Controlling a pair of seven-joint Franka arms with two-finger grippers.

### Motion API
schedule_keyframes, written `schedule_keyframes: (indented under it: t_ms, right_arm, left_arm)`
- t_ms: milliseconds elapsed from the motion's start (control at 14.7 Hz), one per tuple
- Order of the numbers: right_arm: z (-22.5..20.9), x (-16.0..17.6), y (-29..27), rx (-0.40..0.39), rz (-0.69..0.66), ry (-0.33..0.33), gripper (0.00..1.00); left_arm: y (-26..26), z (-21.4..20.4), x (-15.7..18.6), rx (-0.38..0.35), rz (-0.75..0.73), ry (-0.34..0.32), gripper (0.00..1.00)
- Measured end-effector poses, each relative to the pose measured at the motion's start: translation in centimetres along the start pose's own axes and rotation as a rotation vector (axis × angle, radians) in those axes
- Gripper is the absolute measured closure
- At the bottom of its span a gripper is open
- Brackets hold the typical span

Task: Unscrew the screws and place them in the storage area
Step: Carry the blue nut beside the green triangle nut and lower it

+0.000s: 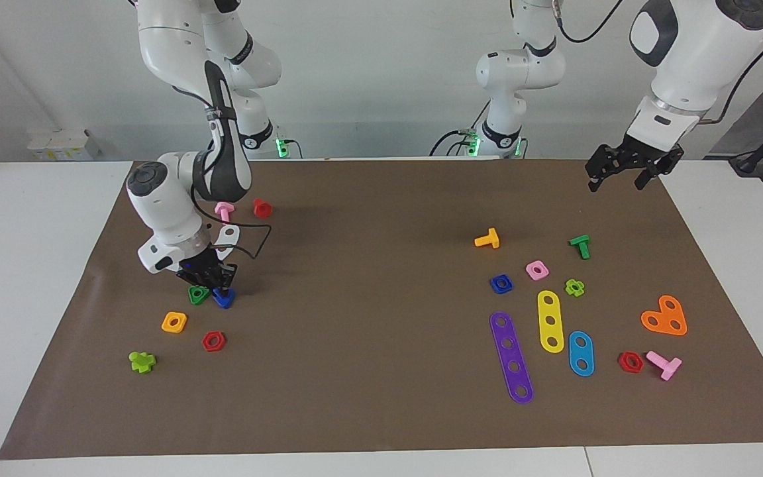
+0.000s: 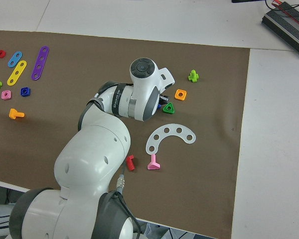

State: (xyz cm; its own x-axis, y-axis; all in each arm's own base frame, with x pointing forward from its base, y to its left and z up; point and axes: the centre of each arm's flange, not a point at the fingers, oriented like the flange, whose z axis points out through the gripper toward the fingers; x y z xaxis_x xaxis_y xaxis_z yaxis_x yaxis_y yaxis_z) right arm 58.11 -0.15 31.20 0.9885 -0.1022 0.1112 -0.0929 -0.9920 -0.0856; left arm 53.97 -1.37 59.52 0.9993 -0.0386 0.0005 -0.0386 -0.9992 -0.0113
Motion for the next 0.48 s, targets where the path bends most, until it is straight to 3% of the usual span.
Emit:
schedule_keyframes:
  t_ms: [204, 271, 475]
  right_arm:
    - [0.0, 0.0, 0.0, 0.0, 0.0, 0.0, 0.8]
    - [0.0, 0.0, 0.0, 0.0, 0.001, 0.0, 0.75]
    - [-0.88, 0.35, -0.15, 0.003, -0.001, 0.018, 0.44]
  left_arm:
    - [0.0, 0.0, 0.0, 0.0, 0.0, 0.0, 0.0]
    - [0.0, 0.0, 0.0, 0.0, 0.0, 0.0, 0.0]
    - [0.0, 0.0, 0.0, 0.0, 0.0, 0.0, 0.0]
